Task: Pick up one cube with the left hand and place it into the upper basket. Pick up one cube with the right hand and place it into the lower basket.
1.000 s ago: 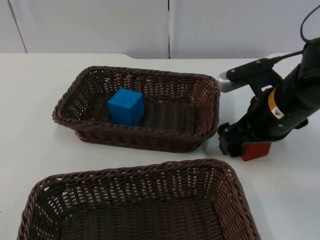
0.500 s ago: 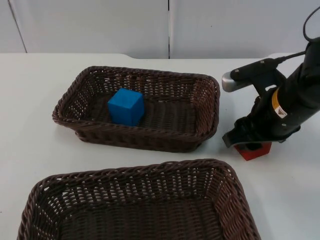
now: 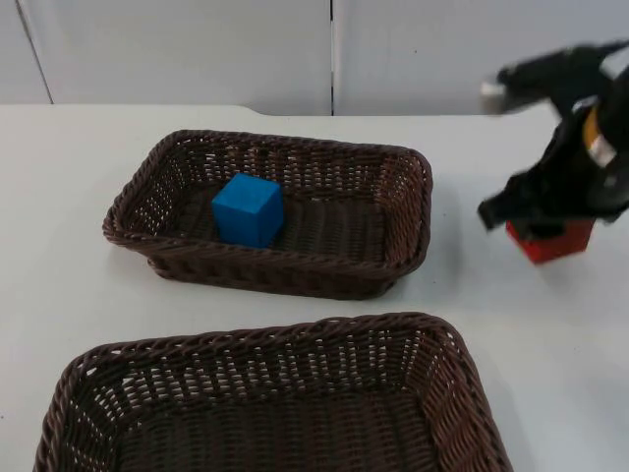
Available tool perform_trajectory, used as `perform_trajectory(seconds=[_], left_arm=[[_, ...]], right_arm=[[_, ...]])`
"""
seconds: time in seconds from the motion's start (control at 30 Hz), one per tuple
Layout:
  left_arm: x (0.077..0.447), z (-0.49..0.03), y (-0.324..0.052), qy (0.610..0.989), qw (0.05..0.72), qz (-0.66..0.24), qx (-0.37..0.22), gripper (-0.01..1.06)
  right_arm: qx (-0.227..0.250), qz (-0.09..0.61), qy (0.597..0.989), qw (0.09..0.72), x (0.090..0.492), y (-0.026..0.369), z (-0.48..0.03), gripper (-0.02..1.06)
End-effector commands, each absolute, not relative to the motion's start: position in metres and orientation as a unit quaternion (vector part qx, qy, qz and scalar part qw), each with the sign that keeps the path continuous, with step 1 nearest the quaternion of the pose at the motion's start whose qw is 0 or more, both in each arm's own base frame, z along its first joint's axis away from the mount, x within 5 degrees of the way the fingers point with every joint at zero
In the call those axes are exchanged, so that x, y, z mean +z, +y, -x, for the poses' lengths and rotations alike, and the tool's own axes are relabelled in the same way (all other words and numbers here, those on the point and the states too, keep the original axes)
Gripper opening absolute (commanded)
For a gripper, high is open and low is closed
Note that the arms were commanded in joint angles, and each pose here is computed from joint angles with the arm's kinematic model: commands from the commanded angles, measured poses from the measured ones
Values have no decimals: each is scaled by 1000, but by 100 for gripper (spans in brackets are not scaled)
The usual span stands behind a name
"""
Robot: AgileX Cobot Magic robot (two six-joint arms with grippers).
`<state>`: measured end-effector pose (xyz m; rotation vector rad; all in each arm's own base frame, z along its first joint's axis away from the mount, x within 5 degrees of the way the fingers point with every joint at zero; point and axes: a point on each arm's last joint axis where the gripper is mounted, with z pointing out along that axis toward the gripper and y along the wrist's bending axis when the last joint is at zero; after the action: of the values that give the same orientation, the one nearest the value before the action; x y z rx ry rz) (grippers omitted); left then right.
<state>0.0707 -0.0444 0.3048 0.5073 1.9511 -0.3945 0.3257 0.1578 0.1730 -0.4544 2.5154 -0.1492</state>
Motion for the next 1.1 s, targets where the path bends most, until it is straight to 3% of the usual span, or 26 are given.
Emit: perform_trajectory(seconds=[0.0,0.07,0.4,0.8,1.07], left_arm=[[305,-70,-44,810,522,-211,-165,77],[305,-70,-44,810,522,-211,-165,77],[305,-70,-44,811,520,-212,-165,77],[305,-70,-45,811,520,-211,-167,77],[305,-70,-45,811,520,-211,-167,77]], right_arm=[[-54,162,940,295,193,154,-320,0],[-46,160,935,314,223,149,-310,0],[-7,169,922,349,290,133,-272,0],[6,184,925,332,298,130,-260,0],[31,253,903,347,300,165,-242,0]])
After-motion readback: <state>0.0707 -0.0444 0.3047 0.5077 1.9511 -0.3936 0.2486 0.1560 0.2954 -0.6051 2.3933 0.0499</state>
